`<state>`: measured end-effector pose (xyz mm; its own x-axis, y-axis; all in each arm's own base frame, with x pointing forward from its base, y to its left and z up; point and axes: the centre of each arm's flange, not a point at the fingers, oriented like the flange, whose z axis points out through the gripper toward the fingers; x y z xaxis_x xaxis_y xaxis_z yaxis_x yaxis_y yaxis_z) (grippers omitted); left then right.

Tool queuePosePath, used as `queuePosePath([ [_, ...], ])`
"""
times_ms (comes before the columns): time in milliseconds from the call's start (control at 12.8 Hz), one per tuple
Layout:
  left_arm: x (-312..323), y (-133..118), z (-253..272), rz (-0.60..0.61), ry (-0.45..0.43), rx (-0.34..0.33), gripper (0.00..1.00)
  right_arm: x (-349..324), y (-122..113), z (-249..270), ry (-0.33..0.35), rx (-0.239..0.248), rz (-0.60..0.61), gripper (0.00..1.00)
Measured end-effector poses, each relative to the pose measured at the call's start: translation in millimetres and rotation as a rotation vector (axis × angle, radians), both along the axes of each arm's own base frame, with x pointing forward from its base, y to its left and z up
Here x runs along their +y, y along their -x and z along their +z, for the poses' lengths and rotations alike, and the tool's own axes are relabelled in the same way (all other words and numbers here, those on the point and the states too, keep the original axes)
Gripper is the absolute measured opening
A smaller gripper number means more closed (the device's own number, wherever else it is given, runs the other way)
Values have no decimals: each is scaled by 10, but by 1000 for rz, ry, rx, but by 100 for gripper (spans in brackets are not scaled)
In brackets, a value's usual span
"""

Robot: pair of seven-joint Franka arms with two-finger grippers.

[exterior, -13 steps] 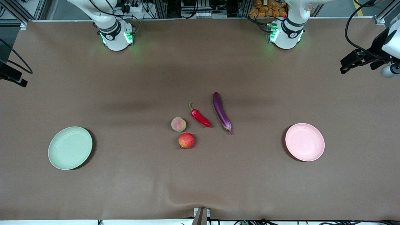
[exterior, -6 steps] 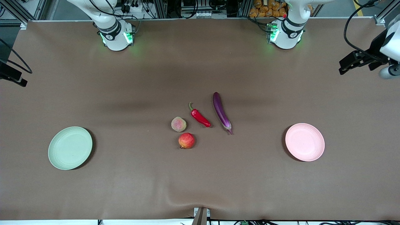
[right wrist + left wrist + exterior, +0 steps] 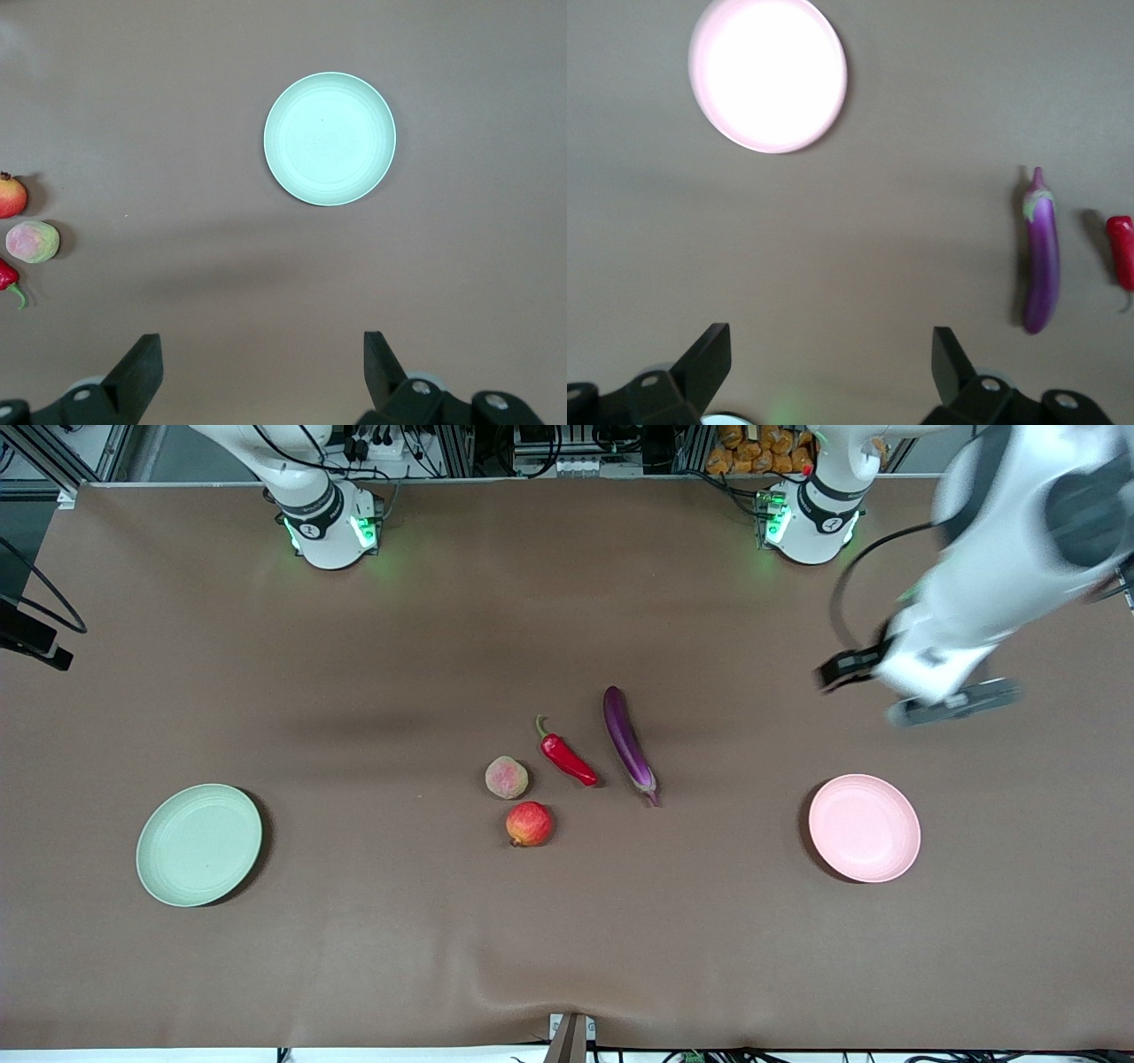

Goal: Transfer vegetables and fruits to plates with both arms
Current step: 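Reach the left gripper down and grasp the purple eggplant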

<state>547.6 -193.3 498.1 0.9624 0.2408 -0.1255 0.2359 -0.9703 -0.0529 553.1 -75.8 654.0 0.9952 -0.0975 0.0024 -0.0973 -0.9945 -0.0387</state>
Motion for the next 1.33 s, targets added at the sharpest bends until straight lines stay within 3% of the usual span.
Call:
queuePosePath([
  [549, -1774, 197, -1716, 154, 21, 1, 100, -21, 6, -4, 0, 3, -4, 100],
  [1255, -2287, 376, -2782, 266, 25, -31, 100, -48, 11, -6, -1, 4, -9, 100],
  [1333, -2286, 377, -2853, 272, 25, -26, 95, -52, 12, -6, -1, 4, -10, 100],
])
